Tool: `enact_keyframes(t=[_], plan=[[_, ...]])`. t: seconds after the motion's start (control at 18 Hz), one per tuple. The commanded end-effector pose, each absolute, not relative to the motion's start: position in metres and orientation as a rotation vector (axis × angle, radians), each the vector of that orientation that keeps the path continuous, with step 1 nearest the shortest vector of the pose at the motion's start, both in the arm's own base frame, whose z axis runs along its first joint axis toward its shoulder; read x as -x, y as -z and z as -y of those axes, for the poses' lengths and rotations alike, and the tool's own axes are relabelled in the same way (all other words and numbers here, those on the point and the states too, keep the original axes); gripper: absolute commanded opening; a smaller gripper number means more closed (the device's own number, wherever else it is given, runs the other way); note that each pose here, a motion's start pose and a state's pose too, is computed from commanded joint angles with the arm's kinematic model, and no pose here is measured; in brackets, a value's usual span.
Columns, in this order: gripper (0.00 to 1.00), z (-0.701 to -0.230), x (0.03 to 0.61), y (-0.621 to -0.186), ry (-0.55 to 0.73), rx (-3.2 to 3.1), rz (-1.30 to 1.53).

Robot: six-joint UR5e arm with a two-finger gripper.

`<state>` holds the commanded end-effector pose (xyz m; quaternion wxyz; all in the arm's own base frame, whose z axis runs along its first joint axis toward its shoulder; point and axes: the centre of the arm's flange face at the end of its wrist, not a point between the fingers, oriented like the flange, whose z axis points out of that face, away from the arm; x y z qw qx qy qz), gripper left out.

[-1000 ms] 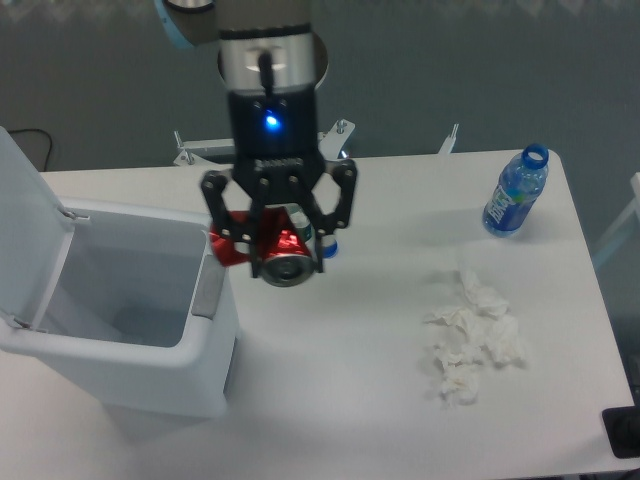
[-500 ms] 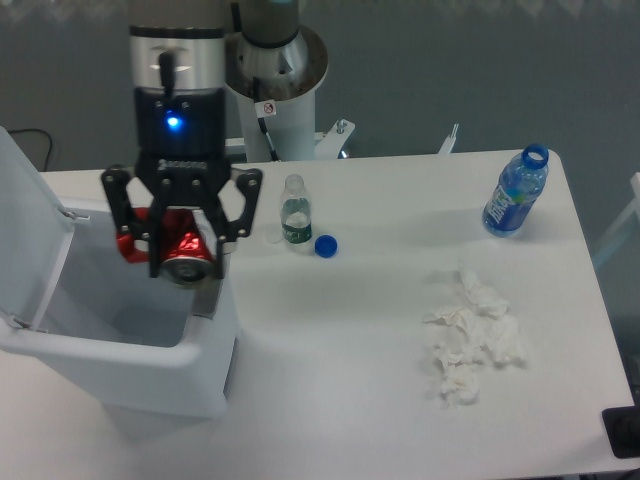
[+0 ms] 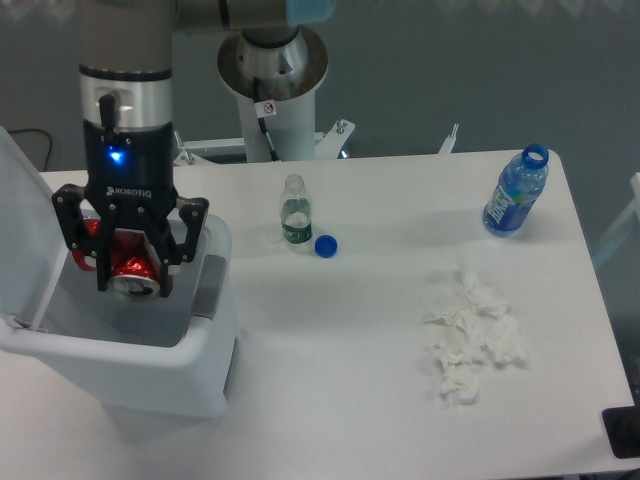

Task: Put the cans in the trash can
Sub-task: 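Lower the held red can down into the trash bin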

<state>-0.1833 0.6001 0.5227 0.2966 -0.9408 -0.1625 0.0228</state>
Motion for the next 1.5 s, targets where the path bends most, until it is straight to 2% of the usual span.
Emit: enact_keyframes(t=[0.89,1.5], plan=[[0.61,-0.605,0.177,-0.486,-0.038,2.57,0.404],[0.64,-0.612,0.174,-0.475,-0.029,2.589,0.382]])
